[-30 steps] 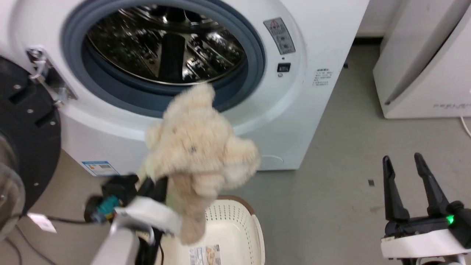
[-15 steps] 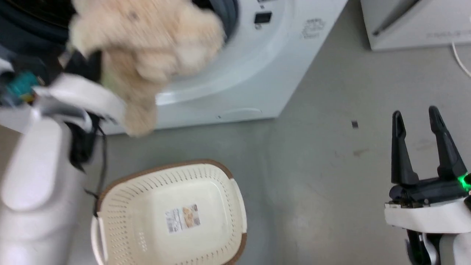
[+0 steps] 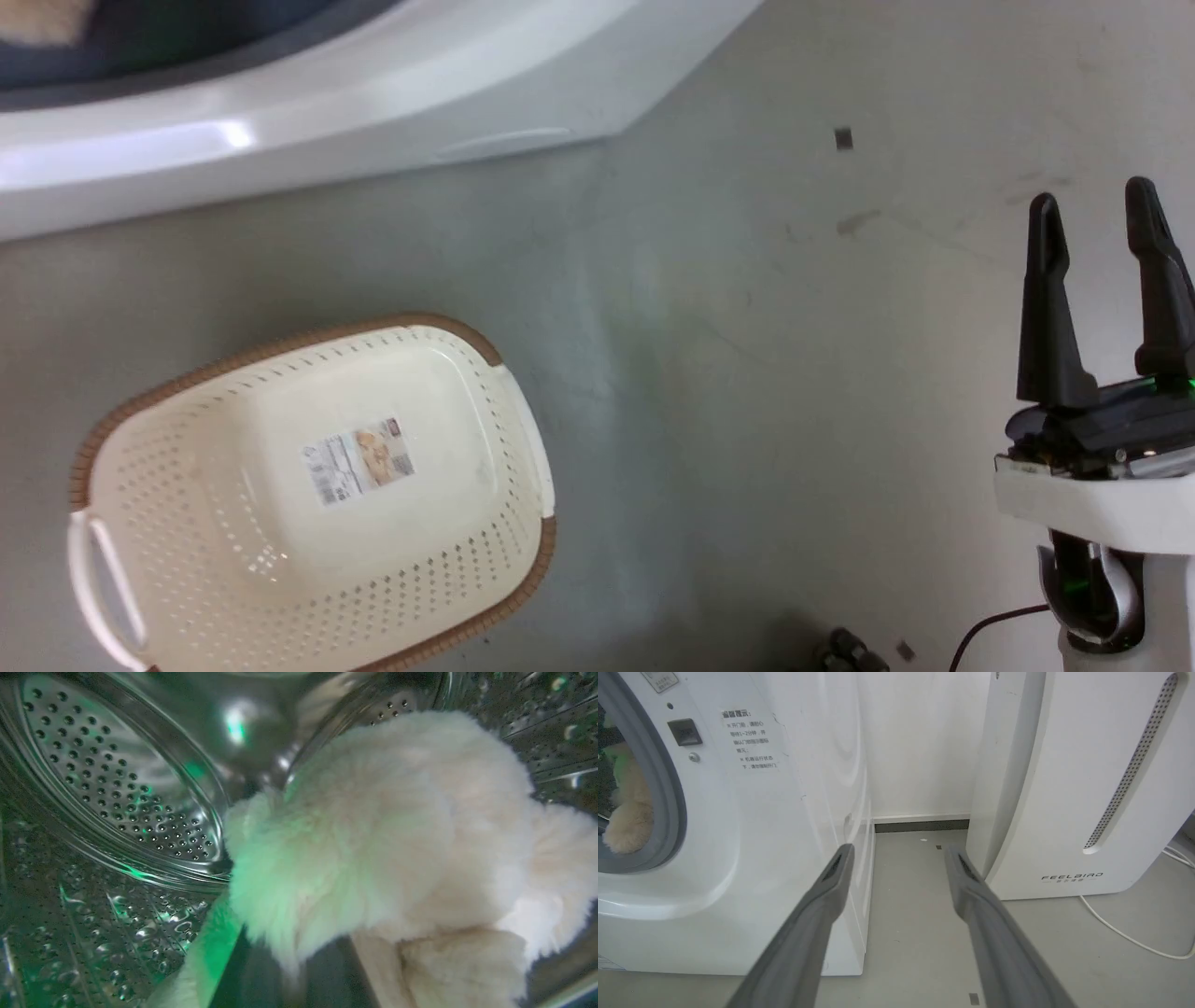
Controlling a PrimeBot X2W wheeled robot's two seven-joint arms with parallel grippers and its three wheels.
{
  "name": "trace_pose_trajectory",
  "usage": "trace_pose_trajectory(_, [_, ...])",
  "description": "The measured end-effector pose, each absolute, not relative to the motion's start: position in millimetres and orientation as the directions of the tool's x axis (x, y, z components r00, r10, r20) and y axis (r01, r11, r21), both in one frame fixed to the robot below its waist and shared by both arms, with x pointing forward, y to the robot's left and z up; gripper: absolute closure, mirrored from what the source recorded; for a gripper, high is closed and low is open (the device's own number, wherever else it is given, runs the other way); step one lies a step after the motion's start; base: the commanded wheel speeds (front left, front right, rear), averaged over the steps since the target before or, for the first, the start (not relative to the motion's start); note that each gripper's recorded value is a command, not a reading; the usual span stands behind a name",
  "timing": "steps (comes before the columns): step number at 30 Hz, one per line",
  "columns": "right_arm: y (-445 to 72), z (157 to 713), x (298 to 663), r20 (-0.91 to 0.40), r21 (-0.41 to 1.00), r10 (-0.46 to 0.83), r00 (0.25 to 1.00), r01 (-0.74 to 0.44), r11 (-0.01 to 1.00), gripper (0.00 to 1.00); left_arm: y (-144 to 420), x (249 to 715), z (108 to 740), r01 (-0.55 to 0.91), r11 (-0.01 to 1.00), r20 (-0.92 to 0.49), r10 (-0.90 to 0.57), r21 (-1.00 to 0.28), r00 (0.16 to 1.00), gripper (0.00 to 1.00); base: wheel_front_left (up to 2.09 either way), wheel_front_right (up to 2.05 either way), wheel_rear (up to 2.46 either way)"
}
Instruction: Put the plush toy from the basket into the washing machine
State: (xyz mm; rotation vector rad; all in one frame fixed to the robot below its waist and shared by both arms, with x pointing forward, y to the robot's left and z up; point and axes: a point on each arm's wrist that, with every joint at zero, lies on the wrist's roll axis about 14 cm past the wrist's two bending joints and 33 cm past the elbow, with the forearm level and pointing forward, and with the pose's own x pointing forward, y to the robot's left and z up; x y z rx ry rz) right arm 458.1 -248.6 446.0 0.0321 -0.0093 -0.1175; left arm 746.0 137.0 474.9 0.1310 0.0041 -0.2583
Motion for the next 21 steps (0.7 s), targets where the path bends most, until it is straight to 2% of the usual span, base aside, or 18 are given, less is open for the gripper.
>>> trace_pose_trajectory(9, [-251.5, 411.1, 463.0, -0.072, 0.025, -0.122, 0.99, 0.124, 0.992, 0.0, 127.0, 786.7, 411.9, 0.257, 0.956, -0.144, -0.237, 0.141, 0.961, 1.0, 0.0, 0.0, 0.0])
trace_pose_trajectory(14, [-253.2, 400.7, 464.5, -0.094, 0.02, -0.125, 0.988, 0.127, 0.992, 0.0, 122.4, 786.5, 366.4, 0.292, 0.942, -0.262, -0.244, 0.163, 0.934, 1.0, 0.0, 0.0, 0.0])
trace_pose_trajectory(21, [-250.0, 395.6, 466.7, -0.101, 0.032, -0.117, 0.988, 0.121, 0.992, 0.0, 119.4, 781.2, 350.1, 0.336, 0.919, -0.323, -0.26, 0.205, 0.91, 1.0, 0.0, 0.0, 0.0])
